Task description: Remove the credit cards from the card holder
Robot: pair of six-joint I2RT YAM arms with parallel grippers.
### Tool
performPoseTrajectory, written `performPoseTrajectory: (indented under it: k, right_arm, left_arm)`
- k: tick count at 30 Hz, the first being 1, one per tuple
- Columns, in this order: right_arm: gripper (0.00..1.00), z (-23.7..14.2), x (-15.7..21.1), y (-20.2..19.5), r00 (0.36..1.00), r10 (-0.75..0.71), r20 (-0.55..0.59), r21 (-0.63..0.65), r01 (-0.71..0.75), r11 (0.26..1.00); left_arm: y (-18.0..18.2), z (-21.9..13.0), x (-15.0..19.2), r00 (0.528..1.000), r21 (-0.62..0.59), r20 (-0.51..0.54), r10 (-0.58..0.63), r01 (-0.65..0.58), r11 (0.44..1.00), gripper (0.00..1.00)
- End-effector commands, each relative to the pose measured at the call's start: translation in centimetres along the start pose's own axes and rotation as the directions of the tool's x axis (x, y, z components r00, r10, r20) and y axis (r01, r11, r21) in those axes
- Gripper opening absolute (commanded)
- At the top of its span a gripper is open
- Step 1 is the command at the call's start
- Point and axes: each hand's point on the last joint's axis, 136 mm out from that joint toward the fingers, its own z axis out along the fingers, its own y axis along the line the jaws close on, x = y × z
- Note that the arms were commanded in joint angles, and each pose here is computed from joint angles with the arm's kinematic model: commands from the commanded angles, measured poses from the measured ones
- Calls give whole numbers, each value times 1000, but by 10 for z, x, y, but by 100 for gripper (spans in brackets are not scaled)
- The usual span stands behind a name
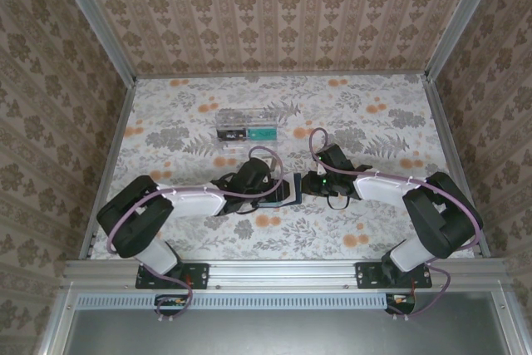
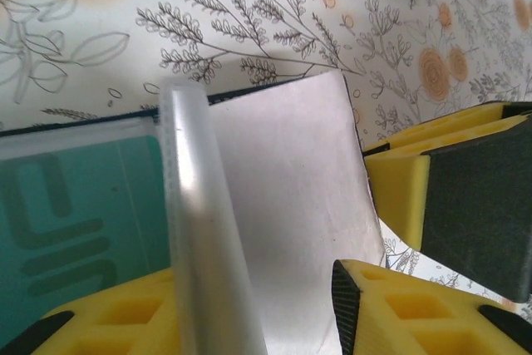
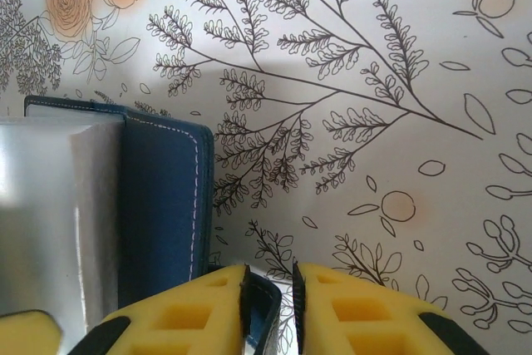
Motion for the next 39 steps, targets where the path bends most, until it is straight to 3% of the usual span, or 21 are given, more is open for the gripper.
performPoseTrajectory:
  k: [1,8,15,29,39]
  right_arm:
    - [25,-4,-7,3,1000,-10,25,10,10,1000]
    - [30,-27,-22,4,994,-13,105,8,12,1000]
    - [36,-33,-39,14,993,-5,115,-22,7,1000]
    - [55,-9,-22,2,1000,5,8,7,-5,1000]
    - [32,0,-11,-15,999,10,-33,64,-7,998]
  left_arm:
    - [-27,6,-4,999,77,2,37,-37,996,45]
    - [-59,17,2,996,139,-10,92,-90,986,41]
    - [-64,30,12,993,140,-40,107,-101,985,41]
    - [-63,33,16,993,150,-52,109,-100,984,41]
    - [-50,0,0,995,92,14,94,-95,991,42]
